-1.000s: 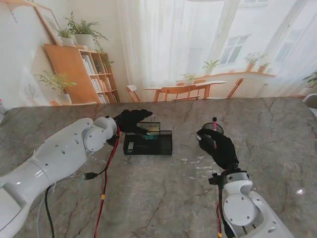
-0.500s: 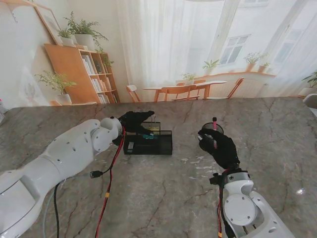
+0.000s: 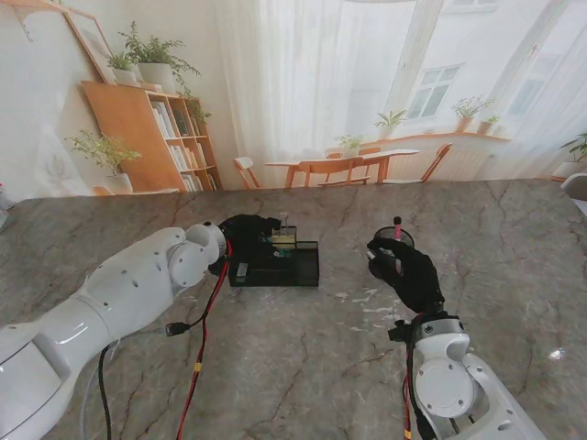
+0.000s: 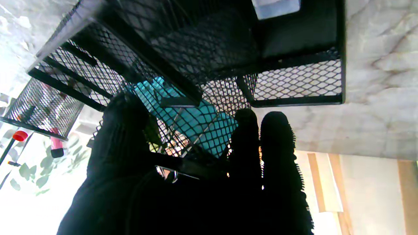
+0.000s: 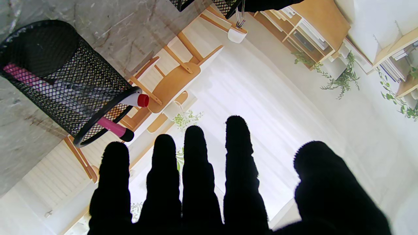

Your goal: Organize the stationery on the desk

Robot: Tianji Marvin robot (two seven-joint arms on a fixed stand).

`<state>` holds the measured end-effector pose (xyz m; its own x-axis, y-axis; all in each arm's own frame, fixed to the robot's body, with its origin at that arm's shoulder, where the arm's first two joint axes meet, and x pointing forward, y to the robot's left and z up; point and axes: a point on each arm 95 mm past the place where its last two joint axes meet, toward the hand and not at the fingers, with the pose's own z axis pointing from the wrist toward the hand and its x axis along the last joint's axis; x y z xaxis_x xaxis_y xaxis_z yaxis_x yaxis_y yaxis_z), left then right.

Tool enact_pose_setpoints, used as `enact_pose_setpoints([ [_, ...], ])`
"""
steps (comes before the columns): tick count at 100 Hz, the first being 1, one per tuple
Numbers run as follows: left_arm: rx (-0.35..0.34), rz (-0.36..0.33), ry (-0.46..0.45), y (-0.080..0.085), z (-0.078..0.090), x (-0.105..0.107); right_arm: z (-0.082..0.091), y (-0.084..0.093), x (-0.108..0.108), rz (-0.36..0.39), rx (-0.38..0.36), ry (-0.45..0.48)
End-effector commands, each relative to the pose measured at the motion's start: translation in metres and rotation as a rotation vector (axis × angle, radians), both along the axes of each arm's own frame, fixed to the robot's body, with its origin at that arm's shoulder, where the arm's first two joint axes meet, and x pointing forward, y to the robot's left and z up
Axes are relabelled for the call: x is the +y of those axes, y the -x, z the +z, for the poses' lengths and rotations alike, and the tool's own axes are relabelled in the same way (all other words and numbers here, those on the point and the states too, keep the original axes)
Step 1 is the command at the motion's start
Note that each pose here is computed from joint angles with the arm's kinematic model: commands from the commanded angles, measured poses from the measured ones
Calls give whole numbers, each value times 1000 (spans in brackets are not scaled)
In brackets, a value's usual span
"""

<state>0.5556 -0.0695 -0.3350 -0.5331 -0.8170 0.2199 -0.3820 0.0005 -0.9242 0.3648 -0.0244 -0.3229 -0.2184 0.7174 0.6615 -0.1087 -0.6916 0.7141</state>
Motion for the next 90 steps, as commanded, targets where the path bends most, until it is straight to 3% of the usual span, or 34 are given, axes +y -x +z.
enact_pose_setpoints([
  [1,6,5,-9,5,-12,4,-1,1,1,8,9,0],
  [44,-60,-7,-1,12,-6,22,-1,1,1,6,7,2],
  [71,-61,-27,-50,27,0,54,-1,1,1,10,8,5],
  [90,-50,-5,-83,42,0,81,-1,1,2,15,9,8],
])
